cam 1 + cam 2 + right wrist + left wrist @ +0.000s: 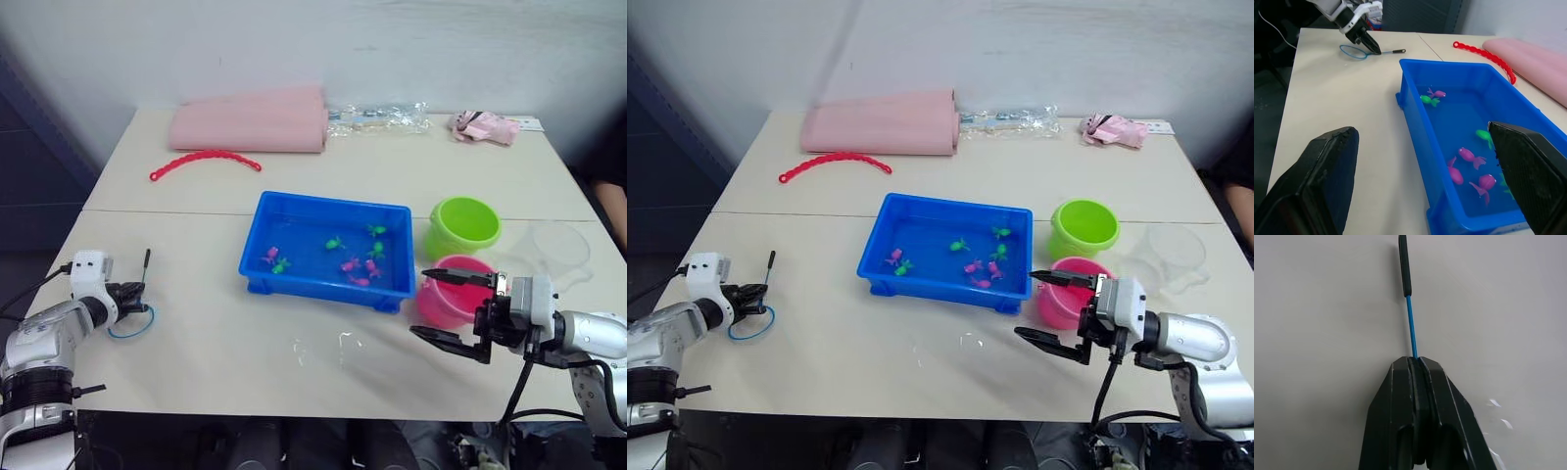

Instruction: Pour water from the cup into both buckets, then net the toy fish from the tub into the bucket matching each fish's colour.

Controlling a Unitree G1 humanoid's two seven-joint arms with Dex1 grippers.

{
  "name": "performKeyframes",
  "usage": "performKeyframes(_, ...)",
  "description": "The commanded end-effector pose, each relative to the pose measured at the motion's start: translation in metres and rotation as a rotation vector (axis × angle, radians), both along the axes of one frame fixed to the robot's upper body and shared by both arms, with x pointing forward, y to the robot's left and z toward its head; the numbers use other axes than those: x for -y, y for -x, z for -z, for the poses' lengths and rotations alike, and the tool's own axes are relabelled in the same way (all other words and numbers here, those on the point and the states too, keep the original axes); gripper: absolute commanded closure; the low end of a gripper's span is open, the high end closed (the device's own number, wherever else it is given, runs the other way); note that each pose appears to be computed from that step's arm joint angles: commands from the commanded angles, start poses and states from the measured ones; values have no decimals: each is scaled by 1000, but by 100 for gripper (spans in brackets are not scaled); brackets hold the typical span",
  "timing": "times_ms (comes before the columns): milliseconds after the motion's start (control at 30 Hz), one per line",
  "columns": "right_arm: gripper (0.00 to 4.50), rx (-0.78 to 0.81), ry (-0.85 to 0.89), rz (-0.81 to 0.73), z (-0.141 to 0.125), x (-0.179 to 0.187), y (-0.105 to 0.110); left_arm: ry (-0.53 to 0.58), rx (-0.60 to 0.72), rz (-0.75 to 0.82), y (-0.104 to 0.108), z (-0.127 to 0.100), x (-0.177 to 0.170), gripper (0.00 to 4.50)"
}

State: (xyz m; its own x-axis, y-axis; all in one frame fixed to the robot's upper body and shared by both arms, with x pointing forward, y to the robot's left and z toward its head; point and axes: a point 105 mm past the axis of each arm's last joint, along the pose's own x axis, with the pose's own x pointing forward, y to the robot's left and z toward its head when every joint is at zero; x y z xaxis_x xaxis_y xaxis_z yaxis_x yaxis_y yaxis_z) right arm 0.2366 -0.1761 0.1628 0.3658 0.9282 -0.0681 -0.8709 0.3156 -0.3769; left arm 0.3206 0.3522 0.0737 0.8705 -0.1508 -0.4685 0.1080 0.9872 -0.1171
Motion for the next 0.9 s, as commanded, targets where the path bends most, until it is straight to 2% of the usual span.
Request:
performKeyframes(33, 0, 22, -67, 19, -27, -1, 1, -18, 172, 173, 2, -57, 4, 442)
performKeyframes(100, 0, -10, -106, 26, -36, -5, 0, -69, 226, 301, 6, -80, 15, 442)
performKeyframes(167, 0, -27, -112, 24, -39, -7, 1, -131, 247, 360, 7, -89, 19, 442)
performKeyframes(233, 0, -53, -82, 4, -42, -14, 4, -212, 335, 534, 6, -117, 45, 442)
performKeyframes(267, 0, -130, -33, -3, -38, -19, 6, -280, 381, 689, 9, -128, 66, 442)
performKeyframes(333, 0, -203, 49, 32, -33, -22, 6, -354, 404, 862, 13, -131, 88, 442)
performKeyframes(367, 0, -212, 63, 39, -36, -28, 3, -398, 430, 1003, 17, -134, 109, 442)
performKeyframes(433, 0, -221, 67, 24, -42, -38, 0, -450, 460, 1180, 21, -137, 137, 442)
performKeyframes(533, 0, -275, 84, -60, -44, -55, 2, -439, 479, 1368, 28, -138, 175, 442)
performKeyframes(600, 0, -277, 103, -68, -42, -65, -7, -473, 431, 1502, 32, -130, 197, 442)
performKeyframes(700, 0, -271, 132, -51, -41, -76, -19, -519, 405, 1592, 31, -125, 219, 442)
performKeyframes(800, 0, -255, 157, -42, -41, -84, -27, -525, 386, 1622, 30, -123, 236, 442)
performKeyframes(900, 0, -269, 162, -51, -40, -90, -30, -519, 425, 1617, 27, -128, 253, 442)
